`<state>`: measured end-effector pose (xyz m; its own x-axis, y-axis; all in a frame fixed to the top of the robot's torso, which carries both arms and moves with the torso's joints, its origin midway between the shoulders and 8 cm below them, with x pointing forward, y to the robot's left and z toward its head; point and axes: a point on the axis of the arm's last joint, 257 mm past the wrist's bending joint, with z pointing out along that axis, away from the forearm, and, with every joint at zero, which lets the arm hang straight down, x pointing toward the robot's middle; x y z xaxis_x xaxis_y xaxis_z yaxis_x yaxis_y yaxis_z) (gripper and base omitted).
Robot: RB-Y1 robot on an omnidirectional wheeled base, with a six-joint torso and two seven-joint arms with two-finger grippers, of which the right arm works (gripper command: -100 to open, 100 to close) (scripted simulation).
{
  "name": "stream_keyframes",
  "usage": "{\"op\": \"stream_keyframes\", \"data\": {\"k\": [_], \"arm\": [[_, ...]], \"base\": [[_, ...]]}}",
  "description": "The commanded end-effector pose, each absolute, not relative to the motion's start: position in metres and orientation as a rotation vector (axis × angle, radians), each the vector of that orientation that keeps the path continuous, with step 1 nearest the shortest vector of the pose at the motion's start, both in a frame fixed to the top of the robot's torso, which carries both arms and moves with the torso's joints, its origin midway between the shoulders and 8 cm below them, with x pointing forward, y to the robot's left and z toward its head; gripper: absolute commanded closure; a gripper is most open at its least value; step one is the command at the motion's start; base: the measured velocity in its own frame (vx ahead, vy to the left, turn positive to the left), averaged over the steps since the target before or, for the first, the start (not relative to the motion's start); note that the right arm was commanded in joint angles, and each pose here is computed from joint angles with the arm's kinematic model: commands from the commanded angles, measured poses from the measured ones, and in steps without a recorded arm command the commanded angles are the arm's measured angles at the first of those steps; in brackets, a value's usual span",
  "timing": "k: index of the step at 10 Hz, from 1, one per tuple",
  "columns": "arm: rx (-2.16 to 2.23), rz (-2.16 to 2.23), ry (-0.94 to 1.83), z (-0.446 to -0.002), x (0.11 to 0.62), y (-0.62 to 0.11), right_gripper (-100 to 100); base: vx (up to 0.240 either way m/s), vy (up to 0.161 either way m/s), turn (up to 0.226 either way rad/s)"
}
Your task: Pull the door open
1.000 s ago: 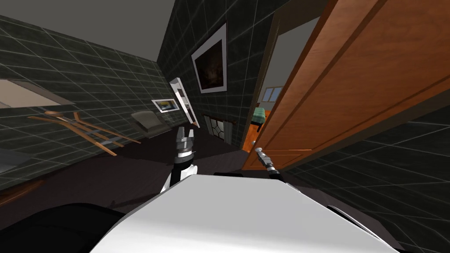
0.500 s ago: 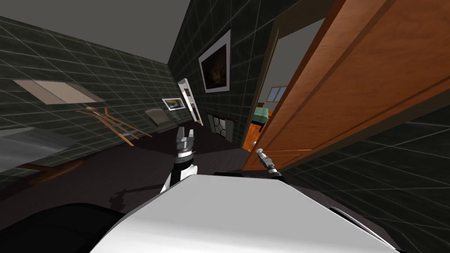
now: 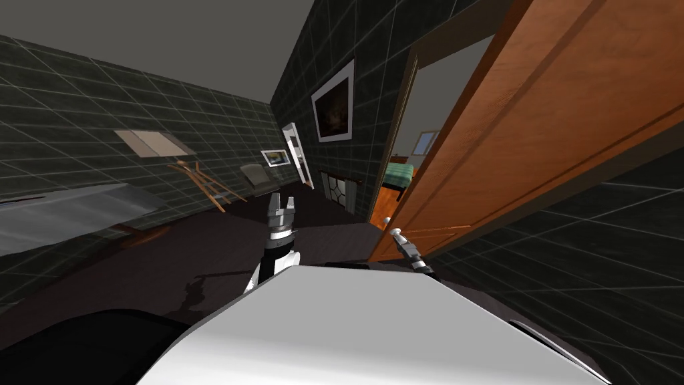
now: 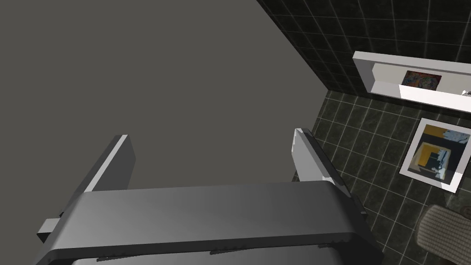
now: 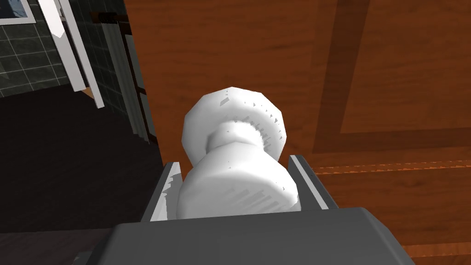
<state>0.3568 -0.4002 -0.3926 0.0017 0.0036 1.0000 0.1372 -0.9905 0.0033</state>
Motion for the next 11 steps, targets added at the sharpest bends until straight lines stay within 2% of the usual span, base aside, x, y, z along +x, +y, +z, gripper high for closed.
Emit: {"op": "stream_keyframes", "data": {"k": [1, 2, 6, 11], "arm": [[-2.144, -2.144, -0.160, -0.392, 0.351, -0.400, 100], [-2.149, -2.145, -0.158, -0.393, 0.354, -0.400, 100], [-2.138, -2.133, -0.177, -0.394, 0.338, -0.402, 100], [-2.123, -2.122, -0.201, -0.392, 0.319, -0.407, 100]], "base": [[-0.197, -0.098, 0.111], [-0.087, -0.049, 0.034], [-0.167, -0.079, 0.161], [-0.212, -0.090, 0.173]]}}
